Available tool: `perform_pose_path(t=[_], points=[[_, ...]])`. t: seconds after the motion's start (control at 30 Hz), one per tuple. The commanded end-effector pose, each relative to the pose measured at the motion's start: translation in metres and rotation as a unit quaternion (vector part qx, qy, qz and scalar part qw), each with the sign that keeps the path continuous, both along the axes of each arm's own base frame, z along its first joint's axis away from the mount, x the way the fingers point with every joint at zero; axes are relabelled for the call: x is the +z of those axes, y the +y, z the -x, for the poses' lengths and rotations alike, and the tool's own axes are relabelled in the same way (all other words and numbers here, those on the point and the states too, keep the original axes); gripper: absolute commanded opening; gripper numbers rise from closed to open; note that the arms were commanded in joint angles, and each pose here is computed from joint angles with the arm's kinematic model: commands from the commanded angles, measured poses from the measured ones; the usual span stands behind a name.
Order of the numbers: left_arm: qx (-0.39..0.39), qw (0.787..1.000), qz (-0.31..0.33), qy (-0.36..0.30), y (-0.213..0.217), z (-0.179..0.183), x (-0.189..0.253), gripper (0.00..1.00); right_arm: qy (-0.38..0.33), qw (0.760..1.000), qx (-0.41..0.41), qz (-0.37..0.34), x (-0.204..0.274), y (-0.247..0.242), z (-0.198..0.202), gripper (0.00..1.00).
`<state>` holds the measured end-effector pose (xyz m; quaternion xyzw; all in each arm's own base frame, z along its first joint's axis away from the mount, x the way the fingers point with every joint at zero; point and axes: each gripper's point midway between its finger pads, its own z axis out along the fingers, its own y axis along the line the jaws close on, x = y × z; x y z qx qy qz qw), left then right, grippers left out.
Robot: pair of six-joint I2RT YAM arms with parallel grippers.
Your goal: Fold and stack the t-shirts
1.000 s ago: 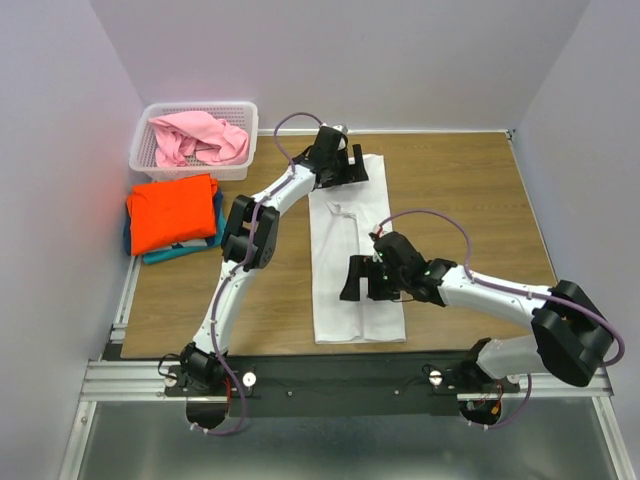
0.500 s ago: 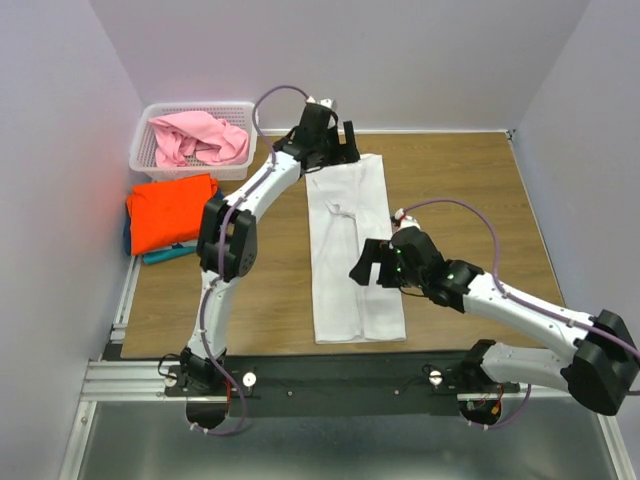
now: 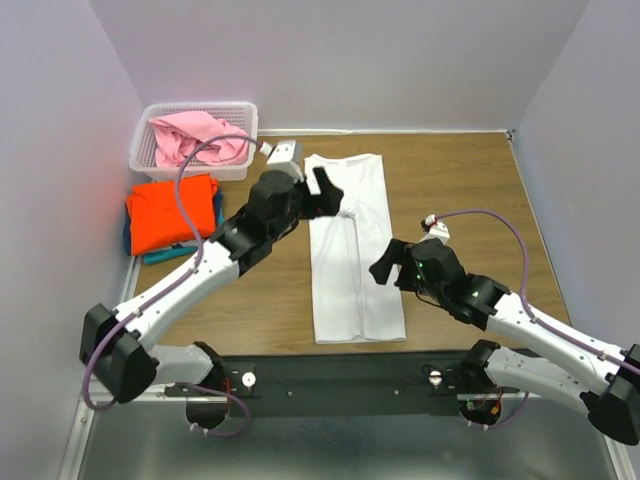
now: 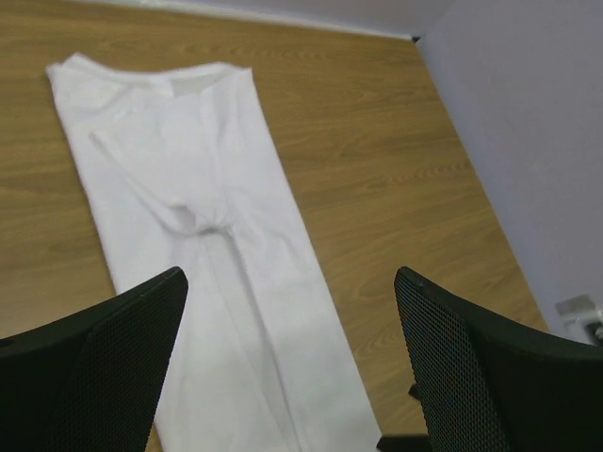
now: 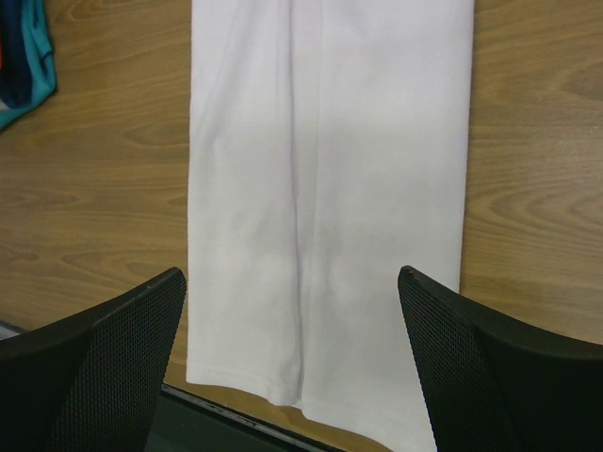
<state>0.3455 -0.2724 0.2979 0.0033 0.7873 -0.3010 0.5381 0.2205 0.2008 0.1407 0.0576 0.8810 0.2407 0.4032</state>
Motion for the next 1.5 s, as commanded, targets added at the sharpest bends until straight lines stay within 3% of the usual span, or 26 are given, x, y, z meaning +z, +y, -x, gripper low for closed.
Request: perform_pose_path(t=[0.0,0.27,0.63,0.97,1.2,1.33,1.4,1.43,1.47], points=[[0.057,0.998,0.023,0.026,0.029,0.021,-0.034,0.98,0.010,0.999,-0.034,0.019,-0.015,-0.016,0.003,1.00],[0.052,0.991,0.084,0.087,0.057,0.088,-0.090,0.98,0.027,0.998,-0.039,0.038,-0.033,-0.021,0.006,1.00],[-0.013,0.970,0.046,0.237,0.033,0.172,-0.202,0.98,0.050,0.996,-0.027,0.063,-0.052,-0.023,0.011,1.00],[-0.072,0.944,0.018,0.320,0.022,0.236,-0.237,0.94,0.074,0.992,-0.049,0.088,-0.066,-0.044,0.025,1.00],[-0.082,0.931,-0.006,0.356,0.021,0.255,-0.257,0.88,0.085,0.990,-0.057,0.099,-0.075,-0.048,0.027,1.00],[-0.079,0.929,-0.024,0.360,0.019,0.255,-0.265,0.78,0.088,0.989,-0.059,0.104,-0.078,-0.049,0.027,1.00],[-0.077,0.929,-0.029,0.361,0.018,0.254,-0.267,0.77,0.088,0.989,-0.061,0.105,-0.078,-0.049,0.026,1.00],[-0.079,0.928,-0.034,0.362,0.016,0.254,-0.269,0.69,0.091,0.988,-0.062,0.106,-0.079,-0.049,0.026,1.00],[-0.079,0.927,-0.039,0.364,0.016,0.254,-0.271,0.68,0.090,0.988,-0.061,0.105,-0.078,-0.049,0.026,1.00]])
